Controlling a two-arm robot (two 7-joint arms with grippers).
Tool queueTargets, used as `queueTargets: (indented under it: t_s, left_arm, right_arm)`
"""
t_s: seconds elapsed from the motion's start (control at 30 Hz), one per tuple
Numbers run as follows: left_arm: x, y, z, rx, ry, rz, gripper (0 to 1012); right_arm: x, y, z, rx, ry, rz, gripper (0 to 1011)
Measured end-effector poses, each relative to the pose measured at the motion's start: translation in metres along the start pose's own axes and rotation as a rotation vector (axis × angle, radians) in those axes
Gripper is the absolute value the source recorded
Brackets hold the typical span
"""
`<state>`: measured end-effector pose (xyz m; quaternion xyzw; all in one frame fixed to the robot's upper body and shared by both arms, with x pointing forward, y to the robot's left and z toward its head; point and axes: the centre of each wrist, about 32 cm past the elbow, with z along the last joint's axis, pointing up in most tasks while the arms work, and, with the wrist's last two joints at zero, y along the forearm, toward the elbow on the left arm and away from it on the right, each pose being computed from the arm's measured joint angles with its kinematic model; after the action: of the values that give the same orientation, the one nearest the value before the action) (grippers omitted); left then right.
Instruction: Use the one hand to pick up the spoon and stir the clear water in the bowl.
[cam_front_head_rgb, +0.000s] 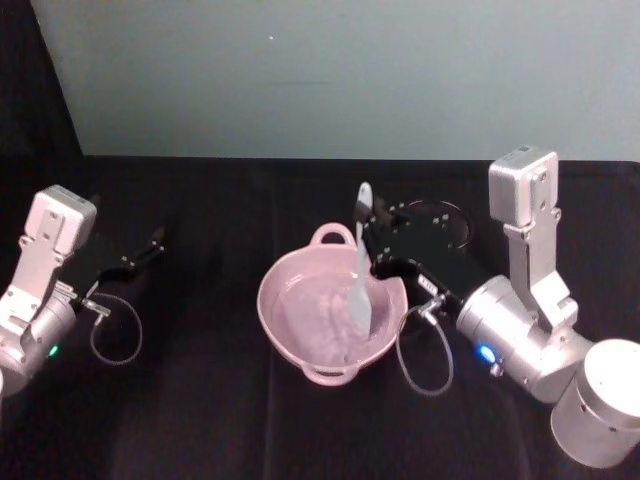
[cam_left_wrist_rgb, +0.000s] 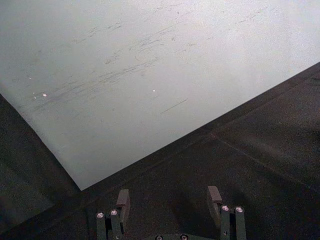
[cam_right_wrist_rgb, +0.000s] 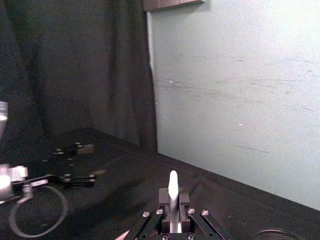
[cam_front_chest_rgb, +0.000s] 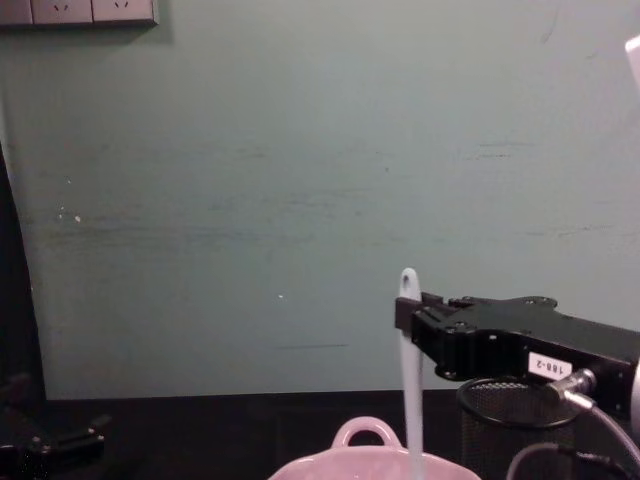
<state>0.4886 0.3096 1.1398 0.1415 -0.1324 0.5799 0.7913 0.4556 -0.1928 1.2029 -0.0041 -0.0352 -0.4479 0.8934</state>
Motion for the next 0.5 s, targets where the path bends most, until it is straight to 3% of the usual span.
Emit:
queueTargets:
  t_s: [0.23,0.5]
  left_arm:
    - [0.0,0.0,0.0,0.0,0.0,0.0,1011]
    - [0.0,0.0,0.0,0.0,0.0,0.0,1011]
  right_arm:
    - [-0.013,-0.004,0.001,0.002,0.025,0.058,112]
    - [-0.02,0.013,0.001,0.004,0.032,0.099,112]
